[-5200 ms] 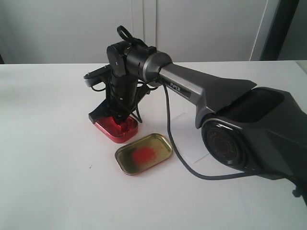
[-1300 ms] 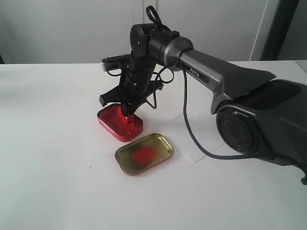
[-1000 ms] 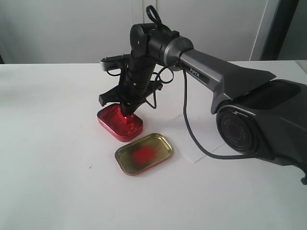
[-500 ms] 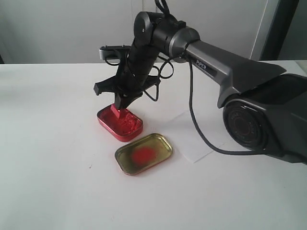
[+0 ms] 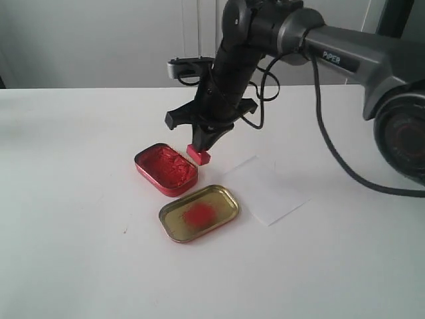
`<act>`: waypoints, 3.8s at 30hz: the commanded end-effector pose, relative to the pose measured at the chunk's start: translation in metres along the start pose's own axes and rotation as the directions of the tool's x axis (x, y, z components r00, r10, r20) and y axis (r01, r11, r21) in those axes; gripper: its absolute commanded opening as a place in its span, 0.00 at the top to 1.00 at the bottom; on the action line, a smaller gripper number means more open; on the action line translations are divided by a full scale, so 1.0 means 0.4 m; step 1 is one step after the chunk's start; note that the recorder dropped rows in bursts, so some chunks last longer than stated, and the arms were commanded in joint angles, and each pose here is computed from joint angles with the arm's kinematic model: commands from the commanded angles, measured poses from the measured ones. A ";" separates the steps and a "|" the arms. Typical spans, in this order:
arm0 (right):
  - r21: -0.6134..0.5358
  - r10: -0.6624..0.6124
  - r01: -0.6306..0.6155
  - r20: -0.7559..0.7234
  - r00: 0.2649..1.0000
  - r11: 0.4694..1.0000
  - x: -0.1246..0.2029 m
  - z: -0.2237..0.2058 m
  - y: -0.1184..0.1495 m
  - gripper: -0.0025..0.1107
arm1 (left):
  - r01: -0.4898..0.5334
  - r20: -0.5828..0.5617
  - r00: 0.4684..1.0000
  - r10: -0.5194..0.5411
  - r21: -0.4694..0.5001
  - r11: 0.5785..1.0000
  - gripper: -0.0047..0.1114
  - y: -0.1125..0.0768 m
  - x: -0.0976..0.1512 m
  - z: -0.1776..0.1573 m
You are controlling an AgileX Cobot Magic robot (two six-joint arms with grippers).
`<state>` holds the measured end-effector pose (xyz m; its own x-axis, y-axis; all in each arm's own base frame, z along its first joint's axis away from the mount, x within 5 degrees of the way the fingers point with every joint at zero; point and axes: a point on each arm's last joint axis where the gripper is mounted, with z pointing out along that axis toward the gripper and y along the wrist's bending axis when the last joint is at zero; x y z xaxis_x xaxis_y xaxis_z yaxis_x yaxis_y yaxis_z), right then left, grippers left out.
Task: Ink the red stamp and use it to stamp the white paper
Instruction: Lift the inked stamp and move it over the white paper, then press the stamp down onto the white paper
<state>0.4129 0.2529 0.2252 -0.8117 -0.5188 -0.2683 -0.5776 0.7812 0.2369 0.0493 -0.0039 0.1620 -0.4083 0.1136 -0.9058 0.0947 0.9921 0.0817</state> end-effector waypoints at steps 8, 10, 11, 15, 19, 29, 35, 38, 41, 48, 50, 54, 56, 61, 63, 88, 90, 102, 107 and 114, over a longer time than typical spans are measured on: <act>0.056 0.005 -0.002 -0.050 0.999 0.998 0.109 -0.072 -0.059 0.98 | 0.010 0.002 1.000 -0.010 -0.002 1.000 0.96 0.000 0.003 0.001; 0.073 0.008 -0.005 -0.042 0.999 0.997 0.124 -0.075 -0.067 0.98 | 0.010 0.002 1.000 -0.010 -0.002 1.000 0.96 0.000 0.003 0.001; 0.081 0.011 -0.008 -0.044 0.999 0.997 0.133 -0.076 -0.074 0.98 | 0.010 0.002 1.000 -0.010 -0.002 1.000 0.96 0.000 0.003 0.001; 0.130 0.015 -0.006 -0.069 0.997 0.992 0.169 -0.067 -0.099 0.98 | 0.010 0.002 1.000 -0.010 -0.002 1.000 0.96 0.000 0.003 0.001; 0.177 0.016 -0.001 -0.084 0.996 0.984 0.195 -0.057 -0.127 0.98 | 0.010 0.002 1.000 -0.010 -0.002 1.000 0.96 0.000 0.003 0.001; 0.296 0.067 -0.049 -0.052 0.996 0.954 0.207 -0.042 -0.170 0.98 | 0.010 0.002 1.000 -0.010 -0.002 1.000 0.96 0.000 0.003 0.001; 0.288 0.016 -0.005 -0.034 0.999 0.958 0.190 -0.011 -0.131 0.98 | 0.010 0.002 1.000 -0.010 -0.002 1.000 0.96 0.000 0.003 0.001; 0.301 -0.008 0.019 -0.040 0.999 0.954 0.182 0.024 -0.108 0.98 | 0.010 0.002 1.000 -0.010 -0.002 1.000 0.96 0.000 0.003 0.001; 0.315 -0.001 0.012 -0.035 0.999 0.949 0.179 0.044 -0.107 0.98 | 0.010 0.002 1.000 -0.010 -0.002 1.000 0.96 0.000 0.003 0.001; 0.315 0.006 0.007 -0.039 0.999 0.949 0.180 0.052 -0.111 0.98 | 0.010 0.002 1.000 -0.010 -0.002 1.000 0.96 0.000 0.003 0.001; 0.315 0.010 0.001 -0.035 0.999 0.949 0.180 0.055 -0.112 0.98 | 0.010 0.002 1.000 -0.010 -0.002 1.000 0.96 0.000 0.003 0.001; 0.314 0.012 0.002 -0.042 0.999 0.949 0.180 0.070 -0.116 0.98 | 0.010 0.002 1.000 -0.010 -0.002 1.000 0.96 0.000 0.003 0.001; 0.314 0.012 0.001 -0.038 0.999 0.949 0.179 0.076 -0.118 0.98 | 0.010 0.002 1.000 -0.010 -0.002 1.000 0.96 0.000 0.003 0.001; 0.314 0.009 0.001 -0.029 1.000 0.949 0.177 0.077 -0.118 0.98 | 0.010 0.002 1.000 -0.010 -0.002 1.000 0.96 0.000 0.003 0.001; 0.314 0.010 0.001 -0.032 0.999 0.949 0.177 0.080 -0.119 0.98 | 0.010 0.002 1.000 -0.010 -0.002 1.000 0.96 0.000 0.003 0.001; 0.292 0.080 0.006 -0.283 0.956 0.956 0.249 0.269 -0.166 0.98 | 0.010 0.002 1.000 -0.010 -0.002 1.000 0.96 0.000 0.003 0.001; 0.292 0.081 0.006 -0.285 0.955 0.956 0.250 0.271 -0.166 0.98 | 0.010 0.002 1.000 -0.010 -0.002 1.000 0.96 0.000 0.003 0.001; 0.293 0.088 -0.002 -0.279 0.956 0.956 0.247 0.262 -0.164 0.98 | 0.010 0.002 1.000 -0.010 -0.002 1.000 0.96 0.000 0.003 0.001; 0.298 0.076 -0.002 -0.239 0.968 0.955 0.233 0.229 -0.156 0.98 | 0.010 0.002 1.000 -0.010 -0.002 1.000 0.96 0.000 0.003 0.001; 0.275 -0.068 0.128 -0.217 0.974 0.953 0.216 0.198 -0.149 0.98 | 0.010 0.002 1.000 -0.010 -0.002 1.000 0.96 0.000 0.003 0.001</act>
<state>0.3898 0.1935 0.1414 -0.8020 -0.5774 -0.1530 -0.5739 0.8159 -0.0709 0.0493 -0.0039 0.1620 -0.4083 0.1136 -0.9058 0.0947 0.9921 0.0817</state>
